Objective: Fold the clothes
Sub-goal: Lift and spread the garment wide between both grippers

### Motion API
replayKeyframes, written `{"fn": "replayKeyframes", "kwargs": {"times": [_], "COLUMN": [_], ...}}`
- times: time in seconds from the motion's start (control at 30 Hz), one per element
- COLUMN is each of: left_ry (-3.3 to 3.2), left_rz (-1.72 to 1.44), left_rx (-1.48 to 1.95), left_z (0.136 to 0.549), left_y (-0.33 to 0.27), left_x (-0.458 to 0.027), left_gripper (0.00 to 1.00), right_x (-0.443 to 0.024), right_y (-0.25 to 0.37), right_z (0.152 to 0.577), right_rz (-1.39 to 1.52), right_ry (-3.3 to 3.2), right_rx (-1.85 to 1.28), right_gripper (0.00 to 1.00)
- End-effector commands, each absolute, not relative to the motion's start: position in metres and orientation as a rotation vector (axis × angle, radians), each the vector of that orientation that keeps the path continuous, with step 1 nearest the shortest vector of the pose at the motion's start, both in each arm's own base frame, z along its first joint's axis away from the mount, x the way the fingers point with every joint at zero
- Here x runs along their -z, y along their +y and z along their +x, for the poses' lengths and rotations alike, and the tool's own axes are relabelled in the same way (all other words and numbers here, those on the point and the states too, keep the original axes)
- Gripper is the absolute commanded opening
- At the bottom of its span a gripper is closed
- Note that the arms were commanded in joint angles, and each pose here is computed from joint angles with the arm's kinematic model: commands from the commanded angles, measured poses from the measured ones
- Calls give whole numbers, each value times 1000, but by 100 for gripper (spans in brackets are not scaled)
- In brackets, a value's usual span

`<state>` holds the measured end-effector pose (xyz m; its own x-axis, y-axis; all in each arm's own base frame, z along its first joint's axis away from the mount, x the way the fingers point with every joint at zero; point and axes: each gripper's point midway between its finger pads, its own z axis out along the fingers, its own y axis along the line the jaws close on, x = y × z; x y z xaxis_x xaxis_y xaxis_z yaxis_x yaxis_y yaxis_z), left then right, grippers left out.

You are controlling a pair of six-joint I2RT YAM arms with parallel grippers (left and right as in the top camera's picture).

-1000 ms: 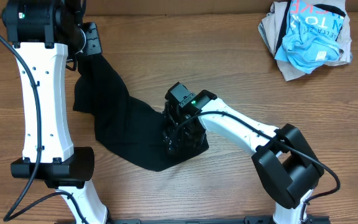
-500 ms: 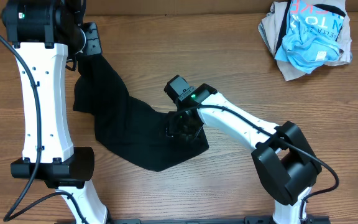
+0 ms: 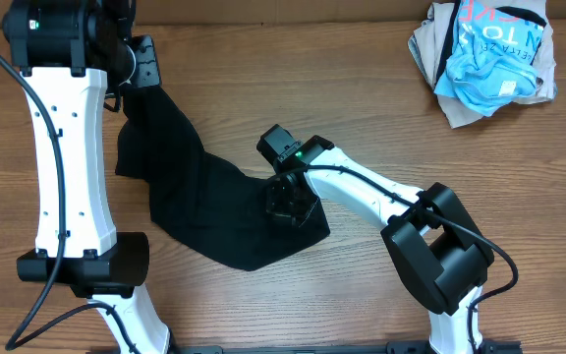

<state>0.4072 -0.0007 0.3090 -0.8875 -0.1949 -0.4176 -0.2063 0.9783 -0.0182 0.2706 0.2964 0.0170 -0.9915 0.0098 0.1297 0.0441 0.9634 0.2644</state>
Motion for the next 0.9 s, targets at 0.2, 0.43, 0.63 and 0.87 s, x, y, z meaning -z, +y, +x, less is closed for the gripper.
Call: {"fn": "replayKeyframes", "kwargs": {"times": [0.2, 0.43, 0.63, 0.87], "left_ry": [2661, 2575, 2413, 2124], "left_rz": [-266, -290, -318, -363], "left_rx": [-94, -161, -136, -118], "left_z": [408, 411, 408, 379], "left_y": [6, 18, 26, 46], "left_x": [-318, -336, -379, -461], "left_gripper": [4, 4, 4, 4], "right_x": [-50, -143, -219, -300], "right_y": [310, 261, 196, 126], "right_z": [306, 371, 401, 416], "right_rz": [110, 70, 40, -43], "right_ry": [-3077, -3293, -3452, -3632], "right_rx": [533, 621, 674, 681], "right_gripper": [4, 4, 4, 4]}}
